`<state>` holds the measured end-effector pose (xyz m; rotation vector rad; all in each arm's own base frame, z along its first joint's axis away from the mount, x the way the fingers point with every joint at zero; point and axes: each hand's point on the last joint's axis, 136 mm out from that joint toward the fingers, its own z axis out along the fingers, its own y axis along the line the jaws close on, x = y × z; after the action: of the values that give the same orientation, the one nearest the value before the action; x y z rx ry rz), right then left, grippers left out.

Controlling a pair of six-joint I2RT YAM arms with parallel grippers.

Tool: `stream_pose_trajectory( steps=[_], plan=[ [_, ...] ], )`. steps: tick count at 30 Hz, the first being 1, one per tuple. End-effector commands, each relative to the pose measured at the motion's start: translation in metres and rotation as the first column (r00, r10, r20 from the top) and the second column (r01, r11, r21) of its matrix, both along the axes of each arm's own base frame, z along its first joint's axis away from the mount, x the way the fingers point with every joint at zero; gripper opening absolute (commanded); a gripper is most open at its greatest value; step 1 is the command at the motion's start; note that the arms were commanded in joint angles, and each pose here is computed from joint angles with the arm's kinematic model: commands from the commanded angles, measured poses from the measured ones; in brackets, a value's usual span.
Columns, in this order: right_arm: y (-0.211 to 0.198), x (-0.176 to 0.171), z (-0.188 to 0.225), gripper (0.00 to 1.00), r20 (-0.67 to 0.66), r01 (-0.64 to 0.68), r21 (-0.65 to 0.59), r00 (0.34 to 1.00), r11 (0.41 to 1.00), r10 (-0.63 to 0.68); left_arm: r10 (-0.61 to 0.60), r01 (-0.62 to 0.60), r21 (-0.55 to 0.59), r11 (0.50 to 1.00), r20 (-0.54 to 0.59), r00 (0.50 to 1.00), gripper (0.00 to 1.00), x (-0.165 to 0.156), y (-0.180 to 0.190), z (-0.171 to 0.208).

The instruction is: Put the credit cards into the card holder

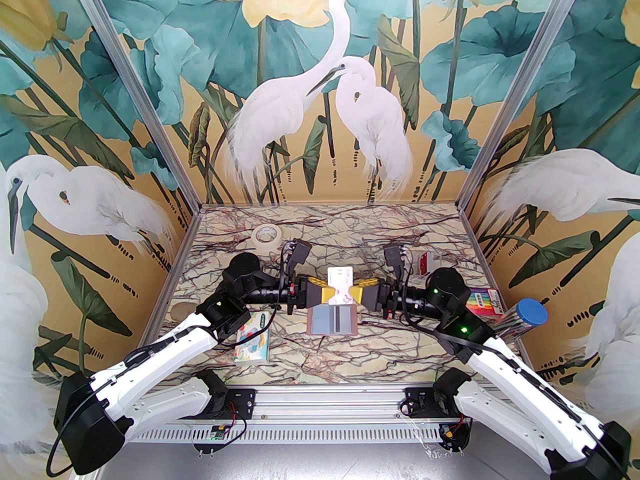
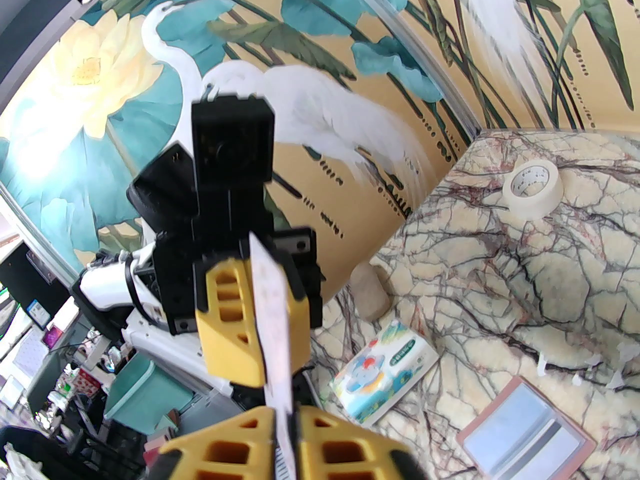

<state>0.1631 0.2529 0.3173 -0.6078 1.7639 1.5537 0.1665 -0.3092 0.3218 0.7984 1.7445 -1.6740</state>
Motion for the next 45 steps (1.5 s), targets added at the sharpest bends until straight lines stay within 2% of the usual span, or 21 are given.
stream_pose_trajectory(
  steps=[1, 6, 21, 30, 39, 45],
  plan=[
    [-0.002, -0.019, 0.014, 0.26, 0.071, -0.067, -0.014, 0.995, 0.998, 0.068, -0.068, 0.068, 0.000, 0.998, -0.042, 0.997, 0.00, -0.015, 0.001, -0.007],
    [-0.005, -0.028, 0.024, 0.26, 0.122, -0.090, -0.005, 0.988, 0.996, 0.090, -0.088, 0.091, 0.027, 0.995, -0.101, 0.991, 0.00, -0.021, 0.002, -0.016],
    [-0.004, -0.023, 0.018, 0.30, 0.112, -0.070, -0.045, 0.991, 0.997, 0.075, -0.119, 0.120, 0.004, 0.993, -0.119, 0.986, 0.00, -0.028, 0.002, -0.012],
    [-0.004, -0.025, 0.015, 0.39, 0.085, -0.078, -0.045, 0.993, 0.996, 0.082, -0.134, 0.133, -0.016, 0.991, -0.102, 0.986, 0.00, -0.037, 0.007, -0.004],
    [0.001, -0.029, 0.022, 0.40, 0.097, -0.114, -0.028, 0.988, 0.993, 0.116, -0.141, 0.140, -0.016, 0.990, -0.112, 0.984, 0.00, -0.037, 0.004, -0.002],
    [0.004, -0.030, 0.020, 0.36, 0.093, -0.132, -0.027, 0.987, 0.991, 0.134, -0.149, 0.148, -0.011, 0.989, -0.119, 0.982, 0.00, -0.037, 0.001, -0.003]
  ],
)
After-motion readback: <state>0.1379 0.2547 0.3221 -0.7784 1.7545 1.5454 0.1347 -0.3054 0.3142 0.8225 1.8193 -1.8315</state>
